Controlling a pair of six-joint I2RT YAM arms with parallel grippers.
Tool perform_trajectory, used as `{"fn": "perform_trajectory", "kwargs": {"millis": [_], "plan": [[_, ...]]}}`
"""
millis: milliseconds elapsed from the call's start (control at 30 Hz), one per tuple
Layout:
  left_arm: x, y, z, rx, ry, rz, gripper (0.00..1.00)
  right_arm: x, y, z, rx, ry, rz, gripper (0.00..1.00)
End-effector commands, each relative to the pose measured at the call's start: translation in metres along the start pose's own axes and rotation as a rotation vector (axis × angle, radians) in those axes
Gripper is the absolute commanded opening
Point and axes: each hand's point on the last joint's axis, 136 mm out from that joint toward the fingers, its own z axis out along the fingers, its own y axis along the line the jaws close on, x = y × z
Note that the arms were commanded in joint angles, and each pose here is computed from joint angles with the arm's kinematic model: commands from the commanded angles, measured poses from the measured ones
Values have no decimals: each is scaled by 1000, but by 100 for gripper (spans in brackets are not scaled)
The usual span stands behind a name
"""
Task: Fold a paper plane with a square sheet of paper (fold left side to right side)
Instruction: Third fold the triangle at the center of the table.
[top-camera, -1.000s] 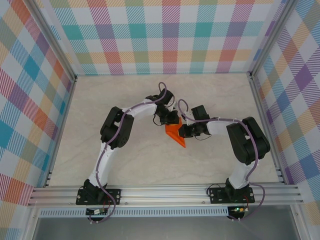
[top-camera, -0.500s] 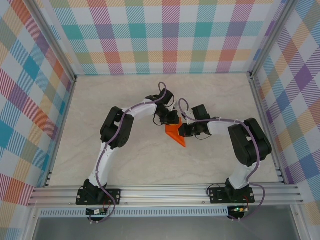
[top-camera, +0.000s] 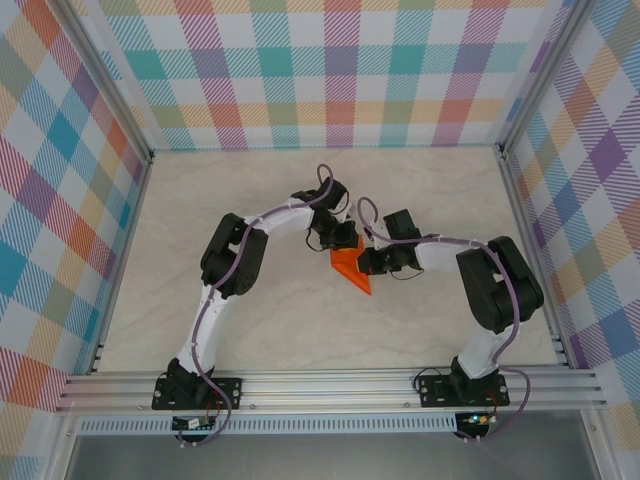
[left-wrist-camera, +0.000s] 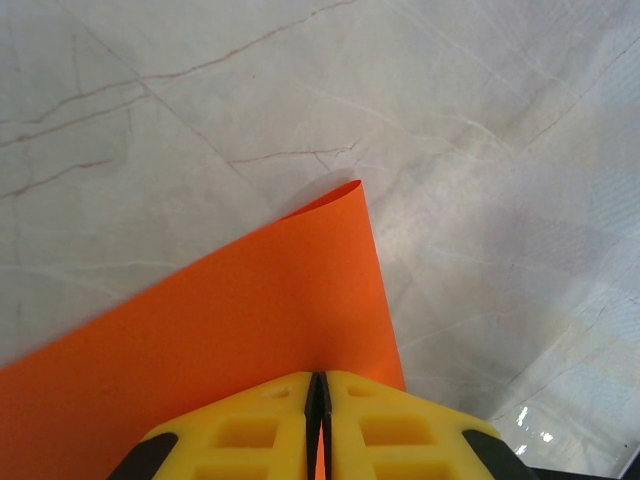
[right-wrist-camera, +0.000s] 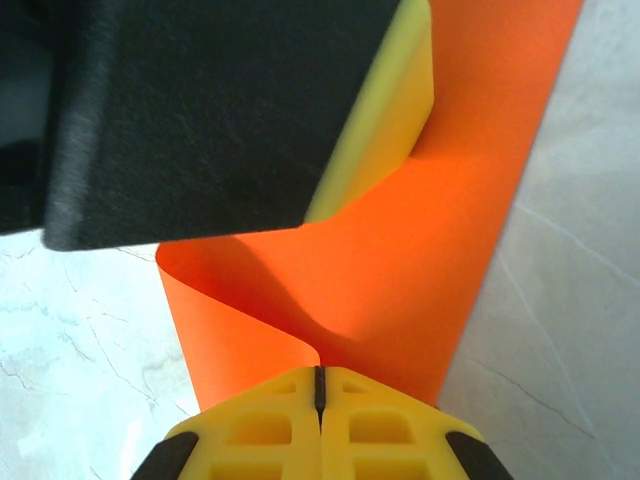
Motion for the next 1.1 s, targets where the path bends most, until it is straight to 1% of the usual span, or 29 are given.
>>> {"fn": "perform_trajectory", "kwargs": {"millis": [0, 67, 200, 600, 1067], "plan": [[23, 14, 12, -69, 67, -12, 12, 15, -11, 7, 23, 51, 39, 0], [23, 14, 12, -66, 68, -14, 12, 20, -17, 10, 42, 70, 53, 0], [22, 12, 10, -61, 66, -10, 12, 21, -18, 15, 35, 83, 64, 0], [21, 10, 9, -62, 61, -8, 12, 2, 0, 2, -11, 23, 16, 0], [21, 13, 13, -69, 67, -14, 12, -10, 8, -4, -35, -22, -2, 0]]}}
